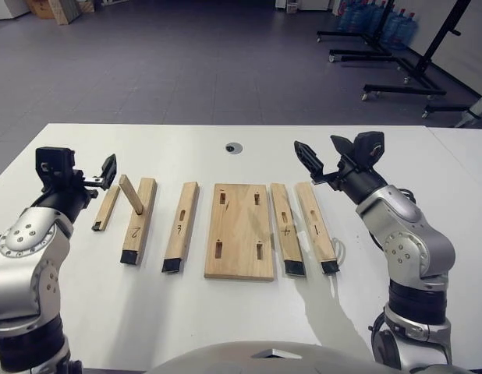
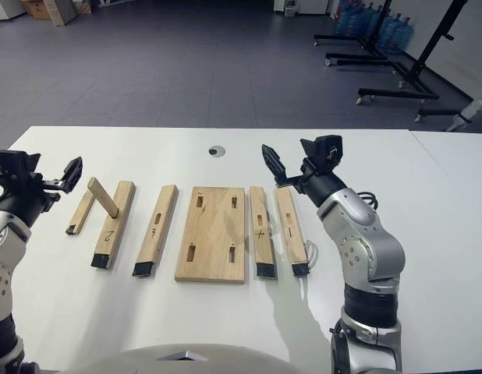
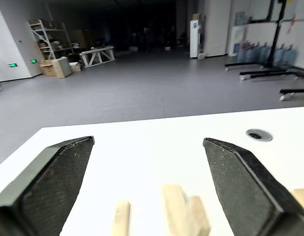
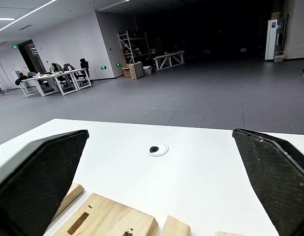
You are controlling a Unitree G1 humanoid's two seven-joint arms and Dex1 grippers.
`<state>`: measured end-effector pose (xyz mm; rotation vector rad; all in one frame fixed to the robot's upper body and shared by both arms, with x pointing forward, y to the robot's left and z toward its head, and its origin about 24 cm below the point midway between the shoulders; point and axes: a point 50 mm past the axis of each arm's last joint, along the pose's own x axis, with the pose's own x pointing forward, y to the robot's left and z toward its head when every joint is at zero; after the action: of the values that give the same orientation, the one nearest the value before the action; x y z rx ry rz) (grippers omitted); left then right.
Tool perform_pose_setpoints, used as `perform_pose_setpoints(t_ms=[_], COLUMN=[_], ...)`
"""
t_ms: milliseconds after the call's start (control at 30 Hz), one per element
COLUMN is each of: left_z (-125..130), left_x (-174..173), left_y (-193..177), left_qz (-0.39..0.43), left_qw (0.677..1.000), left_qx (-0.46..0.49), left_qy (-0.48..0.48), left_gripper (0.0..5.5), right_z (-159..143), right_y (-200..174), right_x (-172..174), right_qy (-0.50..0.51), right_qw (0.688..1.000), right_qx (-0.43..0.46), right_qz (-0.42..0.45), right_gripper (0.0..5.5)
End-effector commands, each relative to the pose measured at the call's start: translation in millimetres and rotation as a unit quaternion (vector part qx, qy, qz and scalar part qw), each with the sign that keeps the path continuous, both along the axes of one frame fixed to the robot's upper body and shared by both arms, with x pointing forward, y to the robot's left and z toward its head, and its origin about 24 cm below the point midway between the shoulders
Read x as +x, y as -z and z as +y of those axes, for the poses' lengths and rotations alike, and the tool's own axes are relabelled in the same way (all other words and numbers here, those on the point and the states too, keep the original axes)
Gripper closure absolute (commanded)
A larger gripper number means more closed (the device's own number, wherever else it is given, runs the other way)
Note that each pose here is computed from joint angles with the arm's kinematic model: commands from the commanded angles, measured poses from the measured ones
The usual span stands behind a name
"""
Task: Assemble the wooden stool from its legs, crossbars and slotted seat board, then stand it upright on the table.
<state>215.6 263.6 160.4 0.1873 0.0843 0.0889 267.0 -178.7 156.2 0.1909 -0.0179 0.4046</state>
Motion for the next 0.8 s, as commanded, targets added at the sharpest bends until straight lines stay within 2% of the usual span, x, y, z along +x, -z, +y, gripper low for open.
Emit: perform_pose_setpoints(t_ms=[33,133,367,600,800], left_z=[-27.7,-43.7,-30.7,-39.0,-29.0], left_x=[-19.5,-30.7,-49.3,-44.0,-41.0], left_y=[28.5,41.1,83.8,121.6,152.3], left_qz=[0.054,0.078,0.132,0.15,0.181], left_qw=[0.997,0.993,0.99,0.987,0.981], left_qx=[-0.03,-0.056,-0.05,-0.054,-0.042], left_qy=[0.038,0.074,-0.004,-0.013,-0.056], left_gripper=[1.44,1.44,1.44,1.44,1.44], right_z=[3.0,5.4,9.0,12.0,14.9], right_y=[-0.4,-1.7,-2.9,-8.8,-10.3], right_x=[-0.2,1.1,5.2,12.2,15.4], right_qy=[-0.002,-0.009,-0.023,-0.038,-0.049], right_qw=[1.0,1.0,1.0,0.999,0.999], right_qx=[0.0,-0.001,-0.002,-0.008,-0.011], right_qz=[-0.001,-0.003,-0.004,-0.009,-0.009], right_gripper=[0.1,0.1,0.1,0.1,0.1])
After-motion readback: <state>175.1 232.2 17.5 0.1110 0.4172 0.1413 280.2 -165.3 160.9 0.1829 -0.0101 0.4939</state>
